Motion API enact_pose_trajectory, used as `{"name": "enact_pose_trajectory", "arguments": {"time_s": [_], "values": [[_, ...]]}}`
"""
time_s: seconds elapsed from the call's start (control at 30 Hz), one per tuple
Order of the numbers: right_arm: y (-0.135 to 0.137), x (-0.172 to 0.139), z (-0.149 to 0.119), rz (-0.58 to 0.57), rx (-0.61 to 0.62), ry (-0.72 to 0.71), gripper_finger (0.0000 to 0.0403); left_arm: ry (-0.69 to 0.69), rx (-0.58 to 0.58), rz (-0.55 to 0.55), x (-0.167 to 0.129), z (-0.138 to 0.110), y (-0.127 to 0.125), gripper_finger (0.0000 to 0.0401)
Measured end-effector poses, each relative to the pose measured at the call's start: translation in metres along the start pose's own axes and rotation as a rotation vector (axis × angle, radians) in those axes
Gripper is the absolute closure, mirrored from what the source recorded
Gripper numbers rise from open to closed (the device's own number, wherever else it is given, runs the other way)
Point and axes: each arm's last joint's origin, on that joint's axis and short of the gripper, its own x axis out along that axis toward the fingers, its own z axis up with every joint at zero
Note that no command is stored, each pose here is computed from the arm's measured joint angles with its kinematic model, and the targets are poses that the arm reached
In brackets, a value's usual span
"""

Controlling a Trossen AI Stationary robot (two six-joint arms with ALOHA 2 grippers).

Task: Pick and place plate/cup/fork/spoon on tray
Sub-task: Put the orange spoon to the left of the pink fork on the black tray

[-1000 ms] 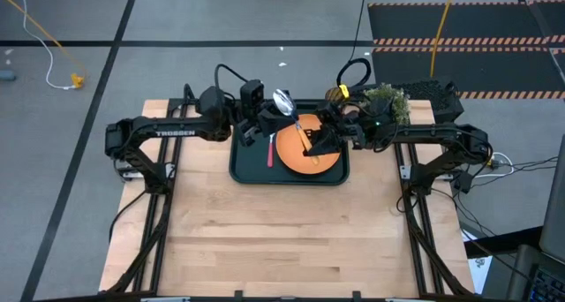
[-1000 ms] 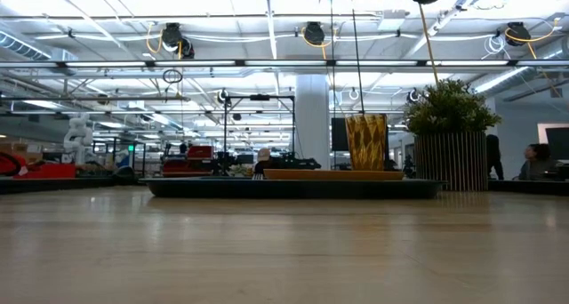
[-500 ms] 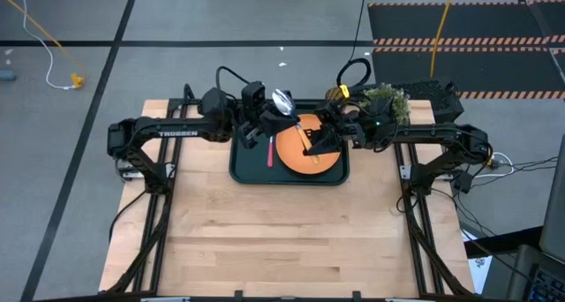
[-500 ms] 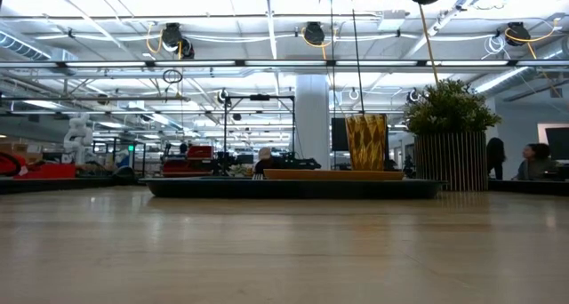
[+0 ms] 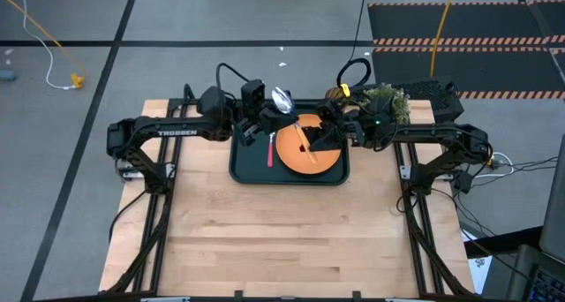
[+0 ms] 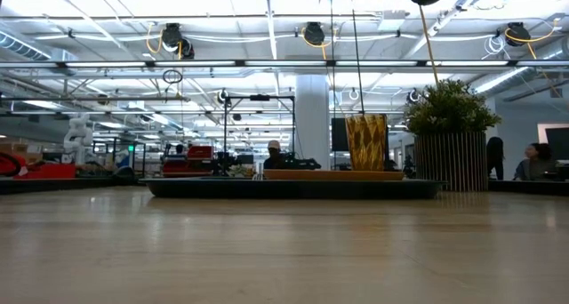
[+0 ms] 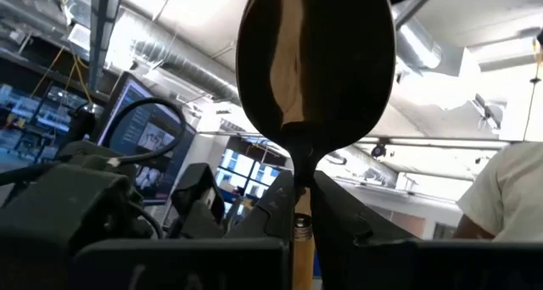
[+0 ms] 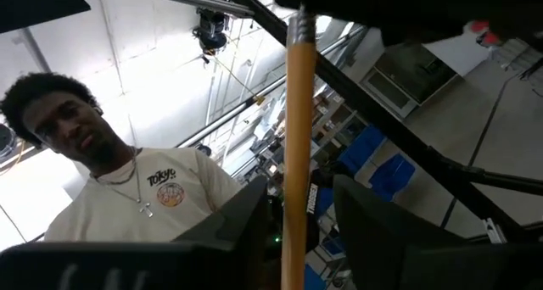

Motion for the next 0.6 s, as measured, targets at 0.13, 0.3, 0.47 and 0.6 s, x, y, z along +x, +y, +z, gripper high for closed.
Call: {"name": "enact_pose_trajectory", "arguments": {"time_s": [0.13,0.3,0.47,0.6], "values": [[0.001,-0.004,0.004,-0.020,0.009,-0.011,0.0253,0.013,-0.058,0.004,-0.005,0.004,0.005,0.0383],[0.010,-0.018,0.013,-0.081,0.021,-0.008,0.0246,0.040,-0.115,0.006,-0.013,0.011,0.012,0.0379],[0.028,-0.039,0.019,-0.227,0.011,-0.007,0.0246,0.064,-0.183,0.033,-0.021,0.017,0.021,0.0382],[0.048,-0.057,0.015,-0.388,-0.038,-0.041,0.0246,0.058,-0.226,0.064,-0.027,0.023,0.025,0.0382]]}}
